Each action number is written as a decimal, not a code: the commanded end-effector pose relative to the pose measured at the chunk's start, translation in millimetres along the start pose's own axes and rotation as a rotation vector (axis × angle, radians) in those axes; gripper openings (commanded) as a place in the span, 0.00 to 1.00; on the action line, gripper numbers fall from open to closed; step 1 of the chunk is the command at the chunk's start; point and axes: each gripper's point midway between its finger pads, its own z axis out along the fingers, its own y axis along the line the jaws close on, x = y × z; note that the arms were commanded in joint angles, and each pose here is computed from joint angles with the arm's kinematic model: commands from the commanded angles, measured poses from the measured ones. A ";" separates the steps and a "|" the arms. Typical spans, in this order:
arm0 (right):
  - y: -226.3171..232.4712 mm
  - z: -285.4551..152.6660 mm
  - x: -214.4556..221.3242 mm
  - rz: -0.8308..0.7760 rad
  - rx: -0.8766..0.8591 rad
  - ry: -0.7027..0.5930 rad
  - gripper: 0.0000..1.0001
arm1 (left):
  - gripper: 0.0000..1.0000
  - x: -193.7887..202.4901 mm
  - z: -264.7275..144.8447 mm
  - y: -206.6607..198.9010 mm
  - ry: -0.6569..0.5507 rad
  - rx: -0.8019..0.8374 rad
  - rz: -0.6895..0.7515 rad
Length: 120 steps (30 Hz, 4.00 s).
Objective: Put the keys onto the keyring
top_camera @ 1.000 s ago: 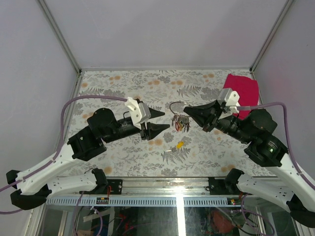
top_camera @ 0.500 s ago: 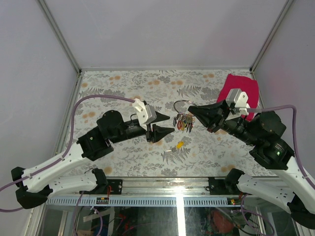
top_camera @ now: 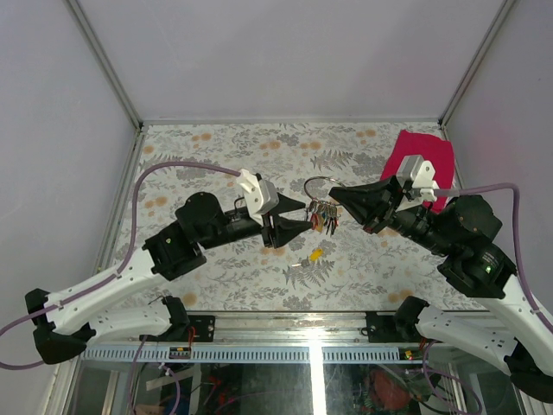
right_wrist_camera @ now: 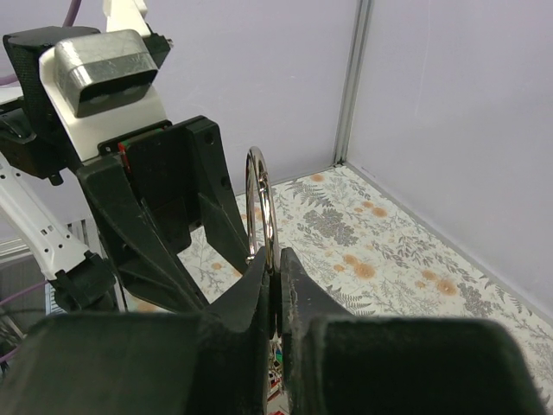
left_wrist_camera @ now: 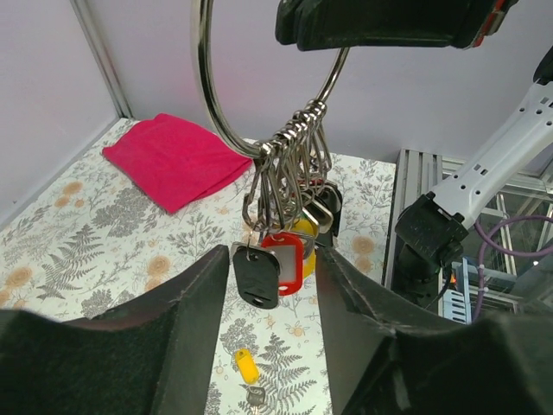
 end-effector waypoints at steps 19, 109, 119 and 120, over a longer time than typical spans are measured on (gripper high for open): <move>3.2 -4.1 -44.1 -0.024 -0.012 -0.135 0.00 | 0.01 -6.1 6.9 14.2 -0.020 -0.068 0.022; 37.1 32.4 76.3 0.257 -0.200 0.048 0.00 | 0.00 -134.0 17.9 20.8 -0.020 -0.168 0.492; 40.9 30.3 72.7 0.264 -0.221 0.014 0.00 | 0.19 -131.8 28.0 16.8 -0.012 -0.140 0.502; 39.8 29.6 71.3 0.263 -0.214 0.007 0.00 | 0.25 -133.6 26.5 16.5 -0.017 -0.142 0.499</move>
